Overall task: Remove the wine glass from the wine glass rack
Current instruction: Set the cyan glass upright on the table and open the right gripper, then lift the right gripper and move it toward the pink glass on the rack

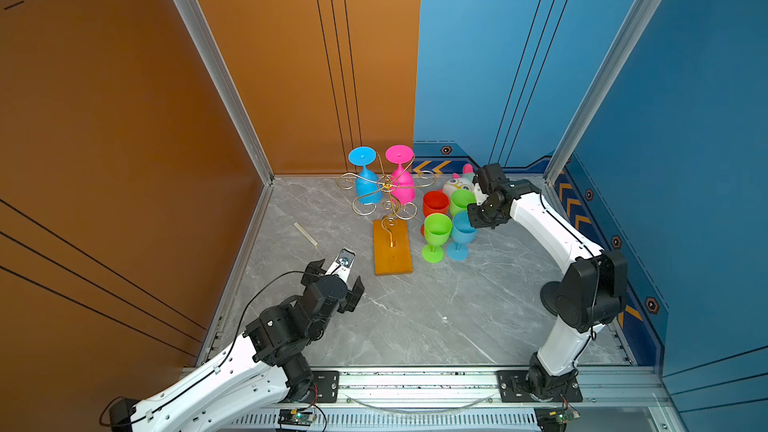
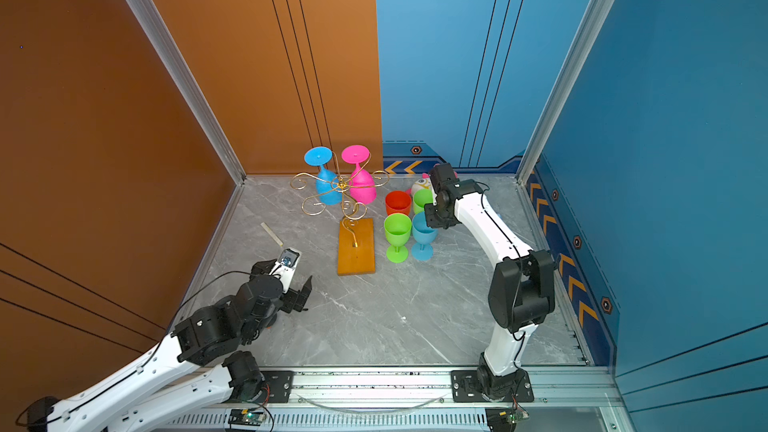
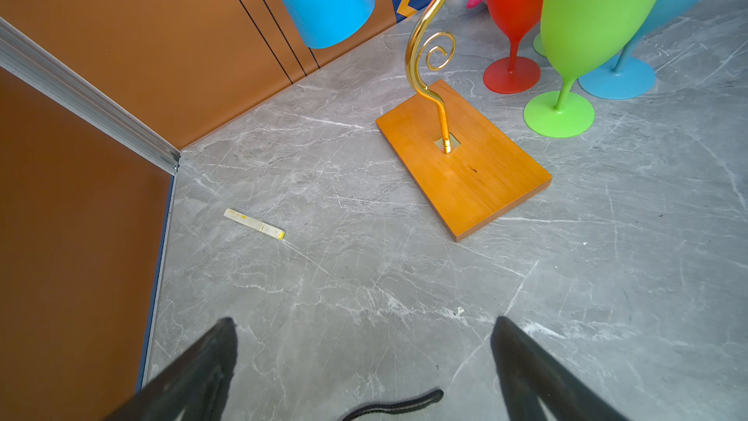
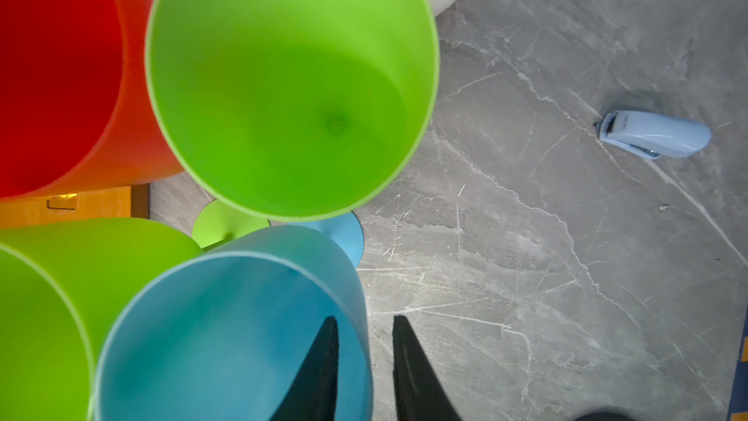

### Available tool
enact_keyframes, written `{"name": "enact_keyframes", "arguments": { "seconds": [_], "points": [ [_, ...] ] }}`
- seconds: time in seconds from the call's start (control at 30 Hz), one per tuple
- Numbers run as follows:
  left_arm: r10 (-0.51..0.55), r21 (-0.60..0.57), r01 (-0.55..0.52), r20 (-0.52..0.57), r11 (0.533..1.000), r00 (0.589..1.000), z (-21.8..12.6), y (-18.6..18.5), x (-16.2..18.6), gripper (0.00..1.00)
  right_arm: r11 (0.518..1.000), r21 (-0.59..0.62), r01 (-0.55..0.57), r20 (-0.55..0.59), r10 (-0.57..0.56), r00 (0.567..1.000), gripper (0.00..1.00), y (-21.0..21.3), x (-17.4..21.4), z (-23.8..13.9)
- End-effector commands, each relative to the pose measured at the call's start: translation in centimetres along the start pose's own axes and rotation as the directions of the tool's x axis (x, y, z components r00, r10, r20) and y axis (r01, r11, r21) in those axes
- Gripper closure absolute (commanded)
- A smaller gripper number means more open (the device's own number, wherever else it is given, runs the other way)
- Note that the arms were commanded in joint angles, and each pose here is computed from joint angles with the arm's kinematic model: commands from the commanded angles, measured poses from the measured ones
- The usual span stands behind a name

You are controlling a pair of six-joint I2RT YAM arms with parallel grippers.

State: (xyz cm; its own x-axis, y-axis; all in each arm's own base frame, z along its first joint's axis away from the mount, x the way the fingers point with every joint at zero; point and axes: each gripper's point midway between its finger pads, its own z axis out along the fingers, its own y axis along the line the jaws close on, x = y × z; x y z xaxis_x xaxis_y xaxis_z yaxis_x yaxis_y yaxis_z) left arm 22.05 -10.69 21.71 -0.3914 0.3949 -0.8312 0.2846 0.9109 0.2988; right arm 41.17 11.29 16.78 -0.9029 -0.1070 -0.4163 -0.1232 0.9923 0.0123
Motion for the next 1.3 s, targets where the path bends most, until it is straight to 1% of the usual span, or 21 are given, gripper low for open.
{"name": "enact_keyframes", "arguments": {
  "seconds": [0.0, 0.27, 0.5, 0.77, 0.93, 0.97, 1.1, 1.27],
  "points": [
    [-0.003, 0.005, 0.004, -0.010, 1.000, 1.000, -0.2, 0.3, -0.2, 0.02, 1.000, -0.011, -0.018, 0.054, 0.018, 0.998, 0.69, -0.1, -0.8, -2.2],
    [-0.032, 0.007, 0.032, -0.025, 0.999, 0.999, 0.1, 0.5, -0.2, 0.02, 0.999, -0.044, -0.012, 0.129, 0.018, 0.992, 0.47, 0.1, -1.6, -5.8],
    [-0.079, -0.003, 0.079, -0.029, 0.997, 0.996, 0.4, 1.2, -0.2, 0.02, 0.987, -0.164, -0.001, 0.198, 0.033, 0.980, 0.37, 2.1, -3.1, -9.0],
    [-0.152, -0.003, 0.152, -0.014, 0.988, 0.988, 0.6, 2.0, -0.3, 0.02, 0.948, -0.316, 0.033, 0.233, 0.044, 0.972, 0.35, 4.7, -3.8, -12.0],
    [-0.189, -0.012, 0.188, -0.015, 0.982, 0.982, 0.8, 2.6, -0.3, 0.02, 0.916, -0.398, 0.054, 0.246, 0.050, 0.968, 0.31, 6.2, -4.2, -13.5],
    [-0.198, -0.013, 0.198, -0.015, 0.980, 0.980, 0.9, 2.7, -0.3, 0.02, 0.908, -0.414, 0.065, 0.270, 0.054, 0.961, 0.31, 6.5, -4.9, -14.5],
    [-0.239, -0.029, 0.238, -0.012, 0.971, 0.971, 1.2, 3.5, -0.2, 0.02, 0.882, -0.466, 0.076, 0.296, 0.075, 0.952, 0.30, 7.3, -6.0, -15.7],
    [-0.263, -0.044, 0.263, -0.007, 0.964, 0.965, 1.2, 4.1, -0.1, 0.02, 0.847, -0.527, 0.073, 0.312, 0.113, 0.943, 0.30, 8.1, -7.6, -16.6]
  ]
}}
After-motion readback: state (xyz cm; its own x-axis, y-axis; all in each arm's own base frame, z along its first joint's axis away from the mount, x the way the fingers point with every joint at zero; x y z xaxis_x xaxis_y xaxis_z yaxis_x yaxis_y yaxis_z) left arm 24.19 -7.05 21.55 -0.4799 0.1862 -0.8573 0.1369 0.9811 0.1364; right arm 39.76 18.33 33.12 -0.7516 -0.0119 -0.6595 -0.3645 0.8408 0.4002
